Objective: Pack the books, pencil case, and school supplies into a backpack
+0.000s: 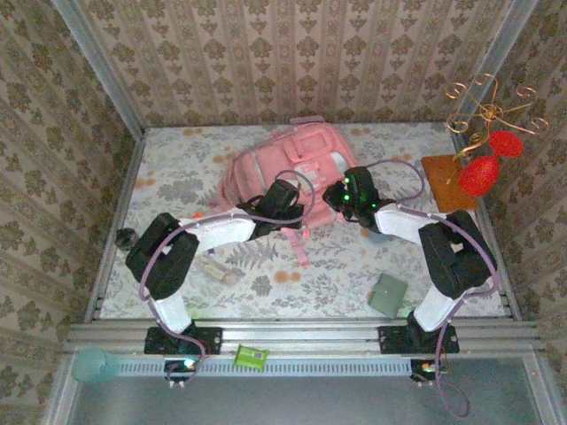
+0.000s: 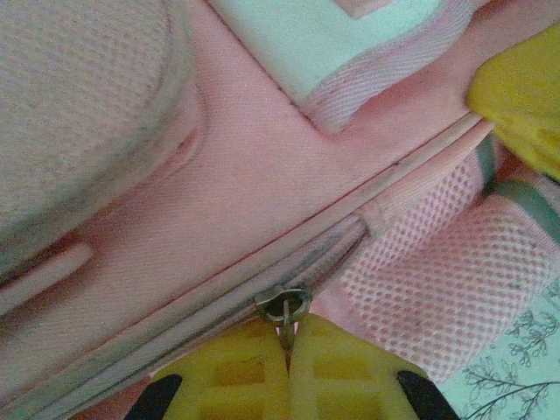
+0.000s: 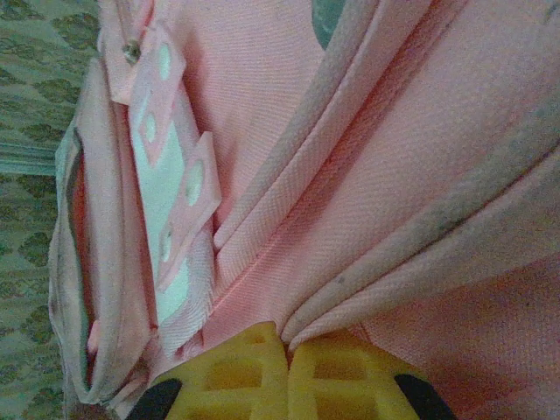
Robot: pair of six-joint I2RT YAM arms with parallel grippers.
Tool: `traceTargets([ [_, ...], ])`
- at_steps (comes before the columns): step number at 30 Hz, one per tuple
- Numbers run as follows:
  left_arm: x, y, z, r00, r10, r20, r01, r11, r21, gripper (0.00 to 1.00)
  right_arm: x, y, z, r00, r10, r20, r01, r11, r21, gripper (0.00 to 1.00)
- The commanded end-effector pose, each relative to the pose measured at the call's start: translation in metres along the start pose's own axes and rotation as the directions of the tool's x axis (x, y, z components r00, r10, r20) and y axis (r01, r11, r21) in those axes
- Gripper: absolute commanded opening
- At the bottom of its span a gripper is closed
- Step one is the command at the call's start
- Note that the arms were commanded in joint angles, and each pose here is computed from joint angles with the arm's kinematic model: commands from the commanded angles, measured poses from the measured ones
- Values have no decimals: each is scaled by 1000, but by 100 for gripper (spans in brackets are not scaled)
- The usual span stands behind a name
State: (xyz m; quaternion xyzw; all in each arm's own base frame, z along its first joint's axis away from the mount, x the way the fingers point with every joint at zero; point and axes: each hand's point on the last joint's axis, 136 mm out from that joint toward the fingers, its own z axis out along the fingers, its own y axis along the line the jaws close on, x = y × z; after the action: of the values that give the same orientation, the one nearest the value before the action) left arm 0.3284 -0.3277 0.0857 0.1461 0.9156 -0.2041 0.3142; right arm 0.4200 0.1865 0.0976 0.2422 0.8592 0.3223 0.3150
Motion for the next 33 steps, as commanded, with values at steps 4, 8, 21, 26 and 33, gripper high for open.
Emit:
traceTargets([
  [4,2,32,-23,996,47,-80,-51,997,-58,0,-51,-25,-21,968,-105,227,69,984,163,0],
  [8,14,47,-27,992,39,-119,-49,995,-83,0,-58,-29,-22,961,-118,251,73,980,182,0],
  [21,15,94,-62,986,58,-157,-77,990,-120,0,-98,-39,-14,950,-243,196,189,947,259,0],
  [26,4,56,-64,991,33,-127,-24,997,71,0,-89,-23,15,957,-291,8,284,938,196,3],
  [33,-12,25,-72,998,-37,-60,49,974,222,0,-72,-5,-12,952,-300,-55,304,945,118,47],
])
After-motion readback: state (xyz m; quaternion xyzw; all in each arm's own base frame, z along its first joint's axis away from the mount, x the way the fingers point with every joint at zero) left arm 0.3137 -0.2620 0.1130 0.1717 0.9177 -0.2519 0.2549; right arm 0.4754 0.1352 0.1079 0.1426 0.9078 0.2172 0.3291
